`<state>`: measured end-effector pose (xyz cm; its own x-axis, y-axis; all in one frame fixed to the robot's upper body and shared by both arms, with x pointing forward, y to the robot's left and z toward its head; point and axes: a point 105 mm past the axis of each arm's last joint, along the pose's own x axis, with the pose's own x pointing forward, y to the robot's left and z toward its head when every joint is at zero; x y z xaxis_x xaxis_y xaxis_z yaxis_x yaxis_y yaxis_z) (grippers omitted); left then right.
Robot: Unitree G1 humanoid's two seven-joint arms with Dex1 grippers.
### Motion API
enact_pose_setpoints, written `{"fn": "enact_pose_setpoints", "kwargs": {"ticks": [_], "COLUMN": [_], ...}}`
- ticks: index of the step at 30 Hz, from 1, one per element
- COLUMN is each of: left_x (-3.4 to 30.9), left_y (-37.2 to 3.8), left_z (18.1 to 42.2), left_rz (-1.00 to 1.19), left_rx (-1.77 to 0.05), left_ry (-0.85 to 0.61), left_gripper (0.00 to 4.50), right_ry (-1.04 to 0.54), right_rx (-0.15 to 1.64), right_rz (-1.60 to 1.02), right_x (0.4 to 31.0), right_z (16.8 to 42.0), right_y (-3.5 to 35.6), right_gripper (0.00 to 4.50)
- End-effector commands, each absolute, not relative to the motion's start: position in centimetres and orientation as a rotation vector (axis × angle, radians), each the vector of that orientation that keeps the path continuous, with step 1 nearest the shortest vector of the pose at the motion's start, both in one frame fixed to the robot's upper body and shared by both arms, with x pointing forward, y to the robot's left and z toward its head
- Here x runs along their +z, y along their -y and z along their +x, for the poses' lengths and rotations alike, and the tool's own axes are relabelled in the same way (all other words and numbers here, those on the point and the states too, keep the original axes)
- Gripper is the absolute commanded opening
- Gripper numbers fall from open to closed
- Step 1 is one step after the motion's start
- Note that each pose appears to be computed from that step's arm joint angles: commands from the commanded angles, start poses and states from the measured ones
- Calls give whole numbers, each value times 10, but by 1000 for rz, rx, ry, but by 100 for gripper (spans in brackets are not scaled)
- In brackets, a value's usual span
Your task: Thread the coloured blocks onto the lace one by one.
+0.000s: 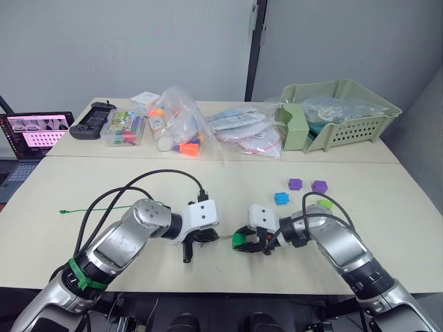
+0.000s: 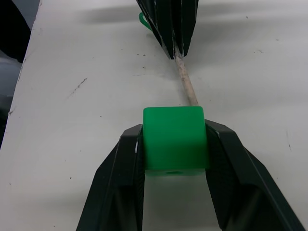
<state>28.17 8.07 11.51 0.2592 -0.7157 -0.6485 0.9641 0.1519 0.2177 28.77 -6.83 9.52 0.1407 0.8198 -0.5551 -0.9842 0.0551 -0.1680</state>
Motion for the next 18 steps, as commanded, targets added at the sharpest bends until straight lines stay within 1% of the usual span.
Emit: {"fn": "enact_pose_setpoints", "kwargs": {"ticks": [1, 7, 18], "left_x": [118, 118, 120], "left_y": [-72, -82, -83], "left_z": [275, 274, 270], "left_rz": [681, 691, 680], "left_rx": [-1329, -1301, -1302], "left_ry": [-432, -477, -474], "left_gripper": [0, 0, 0], "right_ry": [-338, -369, -368], "right_rx": [1387, 1353, 1361], "right_rz": [-580, -583, -573], "right_x": [98, 92, 91], "right_z": [288, 288, 286], "right_y": [65, 74, 71], "right_gripper": [119, 119, 119]}}
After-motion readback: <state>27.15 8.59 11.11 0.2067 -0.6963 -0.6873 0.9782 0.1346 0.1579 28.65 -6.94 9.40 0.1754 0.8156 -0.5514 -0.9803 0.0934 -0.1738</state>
